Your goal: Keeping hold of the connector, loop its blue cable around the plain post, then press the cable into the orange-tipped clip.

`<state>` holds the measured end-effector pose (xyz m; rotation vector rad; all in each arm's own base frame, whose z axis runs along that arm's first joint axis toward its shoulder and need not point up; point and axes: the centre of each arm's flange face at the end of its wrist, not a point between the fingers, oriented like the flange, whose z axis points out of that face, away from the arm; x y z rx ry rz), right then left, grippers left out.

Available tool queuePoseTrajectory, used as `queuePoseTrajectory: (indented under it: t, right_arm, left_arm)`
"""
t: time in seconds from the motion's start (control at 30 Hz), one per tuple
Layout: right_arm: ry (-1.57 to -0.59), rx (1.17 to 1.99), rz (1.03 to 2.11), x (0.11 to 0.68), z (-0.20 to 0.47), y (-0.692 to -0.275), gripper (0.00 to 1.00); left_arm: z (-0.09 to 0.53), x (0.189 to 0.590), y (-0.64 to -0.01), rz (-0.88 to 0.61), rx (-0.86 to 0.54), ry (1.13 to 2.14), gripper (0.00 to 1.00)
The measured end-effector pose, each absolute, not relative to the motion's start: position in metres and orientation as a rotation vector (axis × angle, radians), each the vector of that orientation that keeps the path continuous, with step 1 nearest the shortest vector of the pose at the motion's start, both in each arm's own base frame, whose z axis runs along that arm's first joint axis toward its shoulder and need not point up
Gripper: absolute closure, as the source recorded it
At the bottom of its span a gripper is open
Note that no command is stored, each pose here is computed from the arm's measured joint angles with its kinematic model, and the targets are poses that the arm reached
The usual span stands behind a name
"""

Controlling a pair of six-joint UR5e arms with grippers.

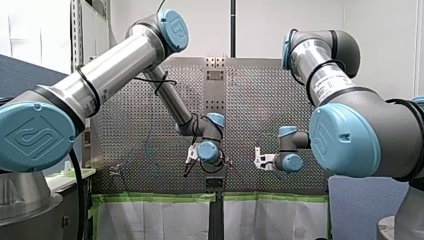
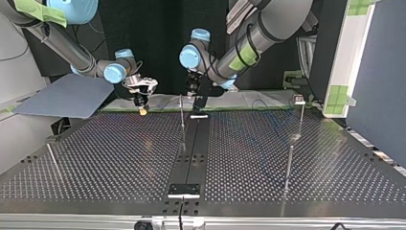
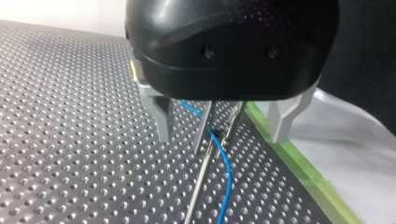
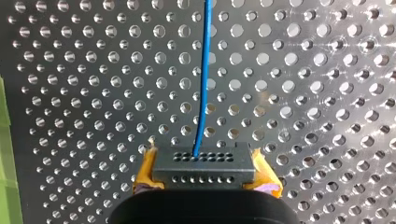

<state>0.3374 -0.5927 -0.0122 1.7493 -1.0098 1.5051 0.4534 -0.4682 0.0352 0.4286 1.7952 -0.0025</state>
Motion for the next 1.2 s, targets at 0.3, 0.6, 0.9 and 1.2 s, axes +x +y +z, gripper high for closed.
queuePoseTrajectory:
  t: [0.3, 0.6, 0.9, 1.2]
  right_arm:
    - [-1.009, 1.752, 1.505, 0.338, -0.012, -0.592, 1.00]
    - [-1.008, 1.751, 1.506, 0.338, -0.012, -0.592, 1.00]
    - [-1.008, 1.751, 1.507, 0.339, -0.012, -0.592, 1.00]
    - [-1.006, 1.755, 1.508, 0.341, -0.012, -0.590, 1.00]
  left_arm:
    - [0.002, 0.455, -0.478, -0.129, 0.422, 1.836, 0.00]
    - [0.000, 0.454, -0.481, -0.177, 0.426, 1.840, 0.00]
    - [0.000, 0.454, -0.481, -0.177, 0.422, 1.843, 0.00]
    - [-0.001, 0.453, -0.481, -0.173, 0.423, 1.849, 0.00]
